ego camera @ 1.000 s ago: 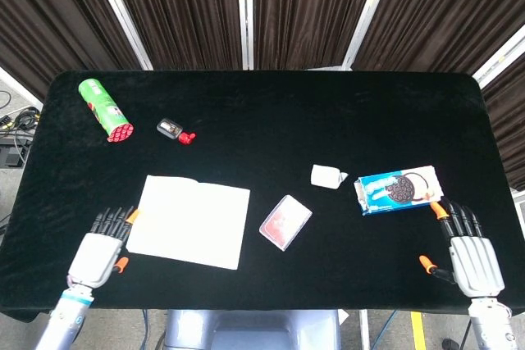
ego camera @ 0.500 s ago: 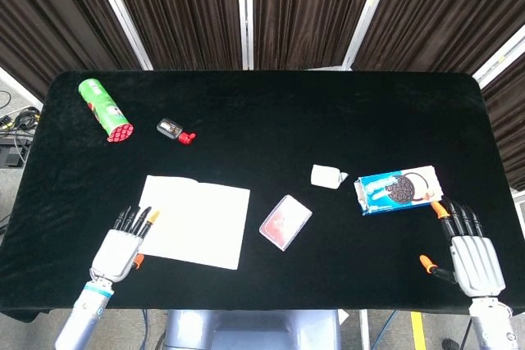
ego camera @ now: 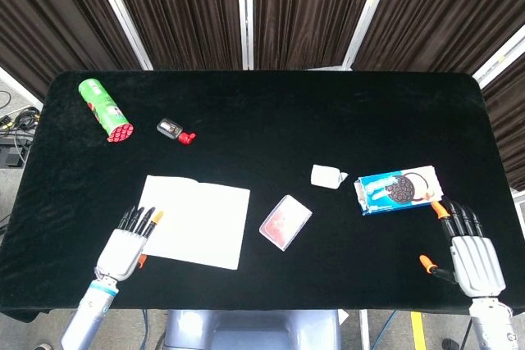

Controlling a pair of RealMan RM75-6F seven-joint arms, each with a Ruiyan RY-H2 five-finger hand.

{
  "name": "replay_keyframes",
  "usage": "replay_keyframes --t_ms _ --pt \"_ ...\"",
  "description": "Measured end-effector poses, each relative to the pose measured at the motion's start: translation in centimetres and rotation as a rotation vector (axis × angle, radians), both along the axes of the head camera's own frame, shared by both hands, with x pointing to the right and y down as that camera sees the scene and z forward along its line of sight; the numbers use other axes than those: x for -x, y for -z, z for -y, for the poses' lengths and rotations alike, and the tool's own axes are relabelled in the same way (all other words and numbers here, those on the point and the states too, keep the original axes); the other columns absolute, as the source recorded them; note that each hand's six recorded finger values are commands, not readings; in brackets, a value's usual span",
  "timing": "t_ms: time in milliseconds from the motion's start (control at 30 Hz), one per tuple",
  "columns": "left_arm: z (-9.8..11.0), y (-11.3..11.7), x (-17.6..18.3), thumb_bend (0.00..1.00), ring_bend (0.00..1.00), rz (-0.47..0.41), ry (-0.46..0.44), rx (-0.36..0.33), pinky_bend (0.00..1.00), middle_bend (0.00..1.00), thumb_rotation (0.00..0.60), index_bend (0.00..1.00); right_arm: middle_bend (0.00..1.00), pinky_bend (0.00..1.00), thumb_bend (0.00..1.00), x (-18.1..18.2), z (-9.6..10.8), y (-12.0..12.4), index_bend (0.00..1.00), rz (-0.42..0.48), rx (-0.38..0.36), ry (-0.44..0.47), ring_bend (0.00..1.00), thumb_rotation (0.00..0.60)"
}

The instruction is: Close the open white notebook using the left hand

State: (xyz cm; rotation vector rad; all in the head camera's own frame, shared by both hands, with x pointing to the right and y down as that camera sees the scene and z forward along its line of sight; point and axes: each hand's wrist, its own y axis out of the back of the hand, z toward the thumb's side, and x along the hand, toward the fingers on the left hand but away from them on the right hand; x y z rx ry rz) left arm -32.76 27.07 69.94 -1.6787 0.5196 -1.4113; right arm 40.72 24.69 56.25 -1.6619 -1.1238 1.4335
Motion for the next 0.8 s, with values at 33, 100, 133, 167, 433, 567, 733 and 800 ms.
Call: replay_keyframes --t_ms 33,100,133,167,433,567,733,800 --pt "0.0 -0.1 0.0 0.3 0.0 0.002 -0.002 -0.002 0.0 0.0 0.6 0.0 0.0 0.0 0.09 0.0 0.0 0.0 0.0 0.0 0.001 -0.001 0.0 0.6" --pt "0.0 -0.2 0.0 0.32 0.0 0.006 -0.006 -0.006 0.0 0.0 0.6 0.0 0.0 0.0 0.09 0.0 0.0 -0.1 0.0 -0.001 0.002 -0.001 0.0 0.6" --pt "0.0 -0.3 -0.1 0.35 0.0 0.007 -0.008 -0.009 0.0 0.0 0.6 0.0 0.0 0.0 0.09 0.0 0.0 -0.1 0.0 -0.001 0.002 -0.001 0.0 0.6" --pt "0.0 -0.4 -0.2 0.38 0.0 0.006 -0.009 -0.01 0.0 0.0 0.6 0.0 0.0 0.0 0.09 0.0 0.0 -0.1 0.0 -0.001 0.002 -0.001 0.0 0.6" --pt "0.1 0.1 -0.8 0.56 0.0 -0.023 -0.022 -0.048 0.0 0.0 0.6 0.0 0.0 0.0 0.09 0.0 0.0 -0.1 0.0 -0.001 0.002 0.0 0.0 0.6" --pt "0.4 1.1 -1.2 0.56 0.0 -0.054 -0.028 -0.085 0.0 0.0 0.6 0.0 0.0 0.0 0.09 0.0 -0.1 -0.1 0.0 -0.001 0.003 0.0 0.0 0.6" --pt "0.9 2.6 -1.9 0.56 0.0 -0.088 -0.05 -0.131 0.0 0.0 0.6 0.0 0.0 0.0 0.09 0.1 -0.1 -0.1 0.0 -0.002 0.004 0.003 0.0 0.6" --pt "1.2 3.0 -2.3 0.56 0.0 -0.094 -0.06 -0.15 0.0 0.0 0.6 0.0 0.0 0.0 0.09 0.1 -0.1 -0.1 0.0 -0.002 0.004 0.002 0.0 0.6"
